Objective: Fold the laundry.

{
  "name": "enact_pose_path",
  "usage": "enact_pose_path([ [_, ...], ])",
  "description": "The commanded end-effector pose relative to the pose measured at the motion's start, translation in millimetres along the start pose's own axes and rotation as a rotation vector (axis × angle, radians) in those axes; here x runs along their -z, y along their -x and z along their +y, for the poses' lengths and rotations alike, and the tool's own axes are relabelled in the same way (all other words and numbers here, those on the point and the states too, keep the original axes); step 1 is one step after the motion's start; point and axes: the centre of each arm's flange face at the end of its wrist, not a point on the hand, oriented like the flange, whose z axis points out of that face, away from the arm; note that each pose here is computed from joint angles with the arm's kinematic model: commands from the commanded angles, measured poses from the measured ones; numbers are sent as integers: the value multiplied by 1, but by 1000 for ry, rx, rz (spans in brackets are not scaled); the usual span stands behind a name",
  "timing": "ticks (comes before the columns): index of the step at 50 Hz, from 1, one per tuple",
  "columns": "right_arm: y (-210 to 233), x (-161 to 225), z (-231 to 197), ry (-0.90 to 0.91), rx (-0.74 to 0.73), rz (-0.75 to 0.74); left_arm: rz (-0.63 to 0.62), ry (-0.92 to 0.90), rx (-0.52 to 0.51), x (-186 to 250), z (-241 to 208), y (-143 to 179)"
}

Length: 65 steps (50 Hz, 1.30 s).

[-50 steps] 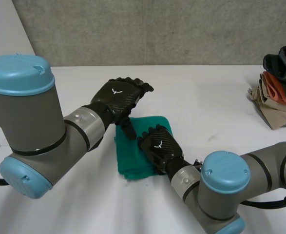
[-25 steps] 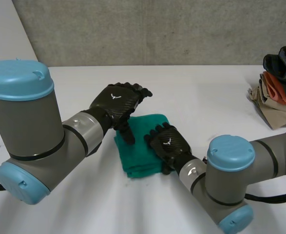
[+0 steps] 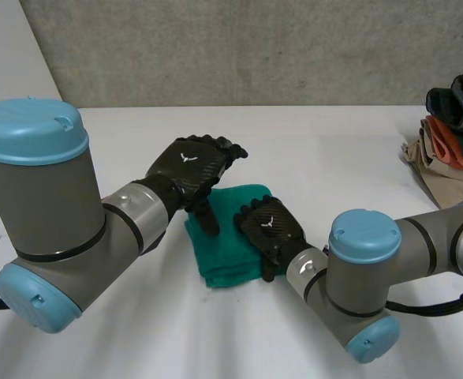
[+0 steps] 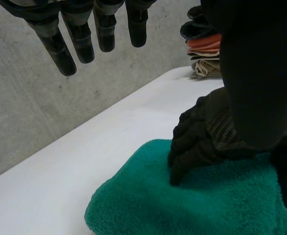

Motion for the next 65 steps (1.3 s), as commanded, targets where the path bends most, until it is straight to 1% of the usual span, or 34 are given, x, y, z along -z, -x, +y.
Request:
enact_pose_path([
  [1,-6,-7,-9,-36,6,15,1,1,0,0,0,0],
  [5,-9,-11,-13,-51,11,21,0,1,0,0,0,0],
  [15,-6,-26,-6,-62,16,-3,1,10,2,2,3,0],
  [19,-30,-27,-17,-85,16,64,-2,0,0,3,-1,0],
  [20,-49,-25,-28,-113,20,110,-4,-4,0,4,-2,1],
  [23,-82,-20,-50,-168,36,186,-8,-27,-3,7,-9,2],
  [24,-103,-15,-63,-202,46,235,-9,-33,-4,7,-11,2],
  [27,-140,-8,-80,-253,63,318,-12,-61,-7,10,-19,2],
  [28,-163,-4,-90,-289,80,373,-13,-67,-8,11,-21,3],
  [31,-195,2,-105,-352,109,451,-14,-90,-12,12,-26,2],
  [32,-216,6,-113,-399,126,496,-13,-95,-13,13,-27,2],
  [35,-249,12,-120,-472,142,559,-7,-111,-16,14,-31,0],
  [36,-275,19,-123,-522,151,602,-2,-118,-18,15,-33,-2],
  [39,-317,36,-126,-591,146,671,12,-138,-23,17,-39,-7],
  [40,-346,50,-127,-630,145,718,24,-149,-27,19,-42,-12],
  [42,-375,64,-120,-649,134,759,35,-156,-29,21,-44,-16],
  [43,-400,77,-109,-661,121,791,41,-159,-32,21,-45,-18],
  [46,-431,86,-83,-662,78,815,54,-163,-34,23,-45,-23],
  [47,-446,89,-67,-672,64,810,56,-163,-34,24,-46,-24],
  [50,-461,90,-47,-681,51,785,62,-159,-33,24,-44,-26],
  [54,-484,100,6,-634,8,773,69,-150,-34,25,-41,-28],
  [55,-490,102,30,-611,-26,765,70,-148,-34,25,-40,-29],
  [58,-490,101,67,-572,-96,727,71,-137,-31,24,-37,-29],
  [59,-486,97,90,-544,-145,689,74,-138,-32,24,-37,-30],
  [63,-470,91,137,-470,-221,583,92,-140,-35,26,-37,-37],
  [65,-463,89,149,-449,-238,555,105,-142,-37,27,-37,-42],
])
